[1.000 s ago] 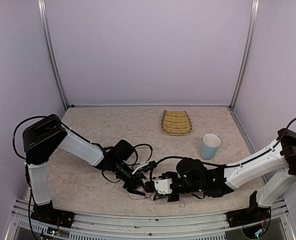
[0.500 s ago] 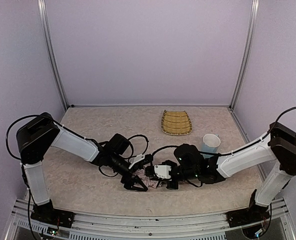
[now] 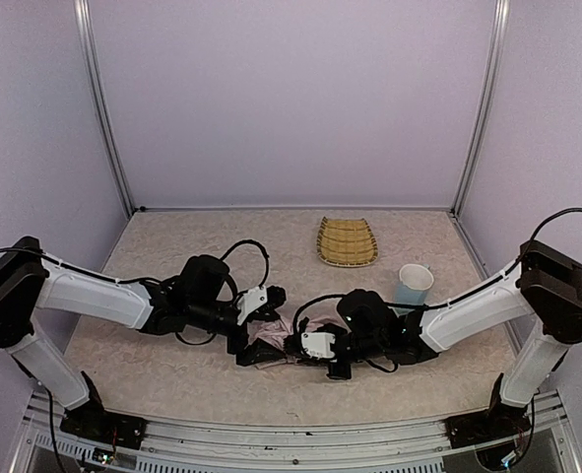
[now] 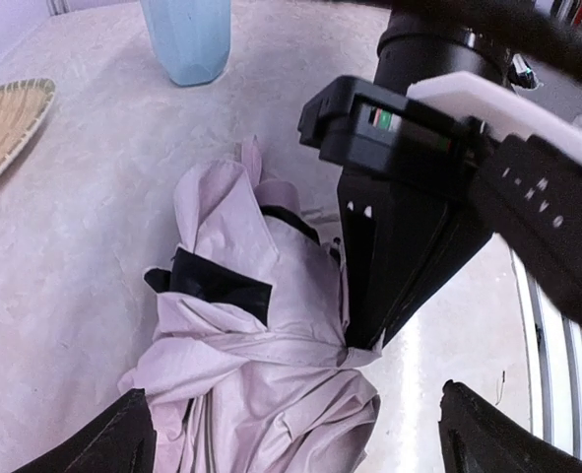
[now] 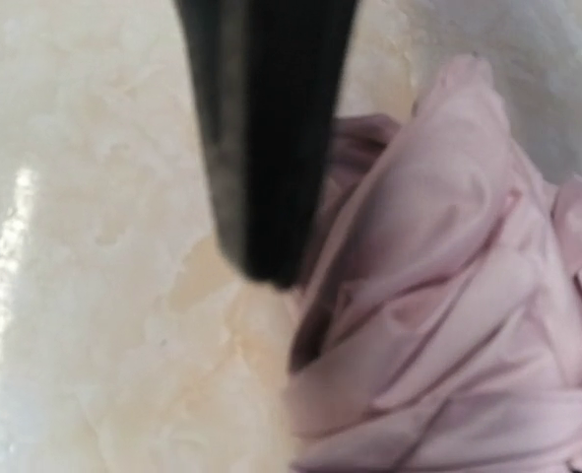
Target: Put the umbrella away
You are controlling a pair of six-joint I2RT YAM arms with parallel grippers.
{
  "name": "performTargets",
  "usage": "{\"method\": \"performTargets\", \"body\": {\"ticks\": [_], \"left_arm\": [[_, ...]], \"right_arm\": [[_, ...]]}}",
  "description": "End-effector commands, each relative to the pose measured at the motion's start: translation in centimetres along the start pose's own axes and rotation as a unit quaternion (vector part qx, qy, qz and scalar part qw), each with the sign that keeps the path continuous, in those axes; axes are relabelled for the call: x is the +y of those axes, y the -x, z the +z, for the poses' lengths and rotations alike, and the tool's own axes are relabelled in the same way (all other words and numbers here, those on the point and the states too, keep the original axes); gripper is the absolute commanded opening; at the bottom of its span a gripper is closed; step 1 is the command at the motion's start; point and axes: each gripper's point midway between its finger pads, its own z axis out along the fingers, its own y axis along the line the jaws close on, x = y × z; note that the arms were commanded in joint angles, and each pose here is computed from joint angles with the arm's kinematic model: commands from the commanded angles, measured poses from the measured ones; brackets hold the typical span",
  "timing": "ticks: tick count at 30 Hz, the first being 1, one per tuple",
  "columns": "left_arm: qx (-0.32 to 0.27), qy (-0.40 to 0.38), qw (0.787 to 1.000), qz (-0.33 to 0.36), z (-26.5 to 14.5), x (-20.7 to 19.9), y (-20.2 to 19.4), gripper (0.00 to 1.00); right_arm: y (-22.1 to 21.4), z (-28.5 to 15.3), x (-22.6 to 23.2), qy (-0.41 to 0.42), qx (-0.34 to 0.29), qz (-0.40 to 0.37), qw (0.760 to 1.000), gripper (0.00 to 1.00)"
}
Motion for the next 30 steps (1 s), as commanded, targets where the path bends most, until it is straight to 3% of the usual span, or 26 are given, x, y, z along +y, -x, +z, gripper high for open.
{"method": "performTargets", "body": {"ticks": [1, 8, 15, 18, 20, 25, 30], "left_arm": [[0.006, 0.049, 0.998, 0.027, -0.3, 0.7, 0.3, 0.98], [0.008, 0.076, 0.995, 0.058, 0.3, 0.5, 0.9, 0.99], [0.052, 0.076, 0.995, 0.038, 2.8, 2.4, -3.6, 0.98], [0.059, 0.054, 0.996, 0.025, 3.8, 2.0, -4.7, 0.92], [0.062, 0.038, 0.997, 0.018, 4.2, 1.5, -5.3, 0.83], [0.072, 0.031, 0.997, 0.006, 4.4, 1.2, -6.5, 0.39], [0.076, 0.075, 0.994, 0.010, 4.1, 2.4, -6.8, 0.06]], "right_arm": [[-0.5, 0.2, 0.2, -0.002, 0.007, 0.013, 1.000, 0.00], [-0.3, 0.7, 0.5, -0.003, 0.009, 0.015, 1.000, 0.00], [-0.1, 0.6, 0.6, -0.010, 0.004, 0.015, 1.000, 0.00], [0.1, 0.5, 0.4, -0.016, 0.000, 0.022, 1.000, 0.01], [0.0, 0.4, 0.3, -0.022, -0.002, 0.030, 0.999, 0.03], [-0.3, -0.2, 0.3, -0.051, 0.007, 0.049, 0.998, 0.18], [-0.1, -0.9, 2.5, -0.070, 0.018, 0.042, 0.996, 0.29]]}}
